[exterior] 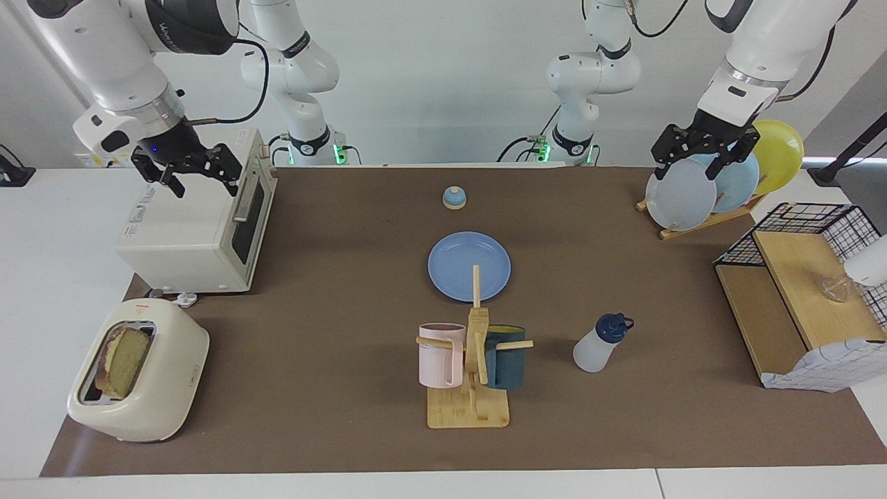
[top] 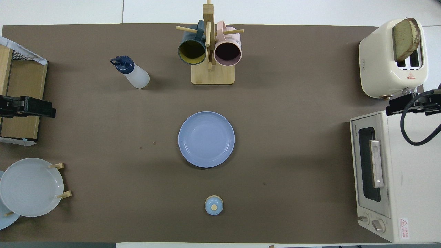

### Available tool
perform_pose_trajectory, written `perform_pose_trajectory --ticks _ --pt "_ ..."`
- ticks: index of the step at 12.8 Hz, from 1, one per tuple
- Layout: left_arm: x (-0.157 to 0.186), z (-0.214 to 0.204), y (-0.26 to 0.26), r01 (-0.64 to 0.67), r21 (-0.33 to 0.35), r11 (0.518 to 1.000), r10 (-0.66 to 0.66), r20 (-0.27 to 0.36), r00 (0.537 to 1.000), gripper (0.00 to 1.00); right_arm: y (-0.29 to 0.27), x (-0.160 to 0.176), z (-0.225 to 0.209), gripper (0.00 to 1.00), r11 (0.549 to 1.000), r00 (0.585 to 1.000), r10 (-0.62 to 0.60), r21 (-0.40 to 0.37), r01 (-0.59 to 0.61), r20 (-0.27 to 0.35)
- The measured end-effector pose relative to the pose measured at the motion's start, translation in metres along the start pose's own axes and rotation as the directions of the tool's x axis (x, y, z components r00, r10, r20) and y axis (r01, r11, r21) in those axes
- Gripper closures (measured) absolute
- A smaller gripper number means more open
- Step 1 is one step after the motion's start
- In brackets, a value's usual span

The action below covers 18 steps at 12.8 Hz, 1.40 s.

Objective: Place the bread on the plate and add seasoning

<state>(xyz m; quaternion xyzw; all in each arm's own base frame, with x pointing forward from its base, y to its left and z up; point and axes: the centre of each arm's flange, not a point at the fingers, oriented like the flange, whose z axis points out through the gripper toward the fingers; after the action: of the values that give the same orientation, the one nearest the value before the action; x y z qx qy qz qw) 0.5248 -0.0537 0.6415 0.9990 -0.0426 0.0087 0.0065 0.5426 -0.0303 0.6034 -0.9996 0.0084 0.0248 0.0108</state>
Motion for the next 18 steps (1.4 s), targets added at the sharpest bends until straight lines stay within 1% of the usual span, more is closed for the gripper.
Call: perform_pose_trajectory --ticks 3,5,8,10,12,13,14,15,16,18 --pt "0.000 0.000 -0.001 0.003 0.000 1.000 -0.003 -0.001 1.000 0.00 0.000 0.000 0.000 0.00 1.000 1.000 0.000 -0.001 0.000 0.000" --pt "0.002 -0.002 -0.002 0.004 0.000 1.000 -0.004 -0.017 1.000 0.00 0.000 0.000 0.000 0.00 1.000 1.000 0.000 -0.005 0.000 0.000" --pt "0.002 -0.002 0.001 -0.003 0.000 1.000 0.003 -0.023 1.000 0.00 0.001 0.000 0.000 0.00 1.000 1.000 -0.002 -0.016 0.002 0.000" --pt "0.002 -0.002 0.007 -0.013 0.000 1.000 0.013 -0.024 1.000 0.00 0.001 0.001 -0.001 0.00 1.000 1.000 -0.003 -0.024 0.002 -0.011" --pt "0.002 -0.001 0.013 -0.024 0.000 1.000 0.024 -0.023 0.999 0.00 0.001 0.006 -0.004 0.00 0.999 0.998 -0.036 -0.033 0.034 -0.057" --pt "0.003 0.000 0.014 -0.026 -0.001 1.000 0.026 -0.028 0.999 0.00 0.003 0.012 -0.007 0.00 0.995 0.991 -0.086 -0.054 0.080 -0.105" --pt "0.004 0.002 0.015 -0.028 -0.001 1.000 0.028 -0.043 0.999 0.00 0.005 0.019 -0.007 0.00 0.988 0.978 -0.136 -0.094 0.122 -0.159" --pt "0.005 0.007 0.018 -0.032 -0.001 0.999 0.032 -0.065 0.997 0.00 0.008 0.026 -0.004 0.00 0.977 0.962 -0.181 -0.146 0.153 -0.205" --pt "0.004 0.014 0.023 -0.033 -0.001 0.999 0.033 -0.092 0.995 0.00 0.010 0.032 -0.001 0.00 0.968 0.948 -0.210 -0.185 0.168 -0.239" --pt "-0.004 0.033 0.036 -0.024 -0.005 1.000 0.023 -0.157 0.987 0.00 0.015 0.042 0.004 0.00 0.962 0.933 -0.225 -0.216 0.167 -0.282"
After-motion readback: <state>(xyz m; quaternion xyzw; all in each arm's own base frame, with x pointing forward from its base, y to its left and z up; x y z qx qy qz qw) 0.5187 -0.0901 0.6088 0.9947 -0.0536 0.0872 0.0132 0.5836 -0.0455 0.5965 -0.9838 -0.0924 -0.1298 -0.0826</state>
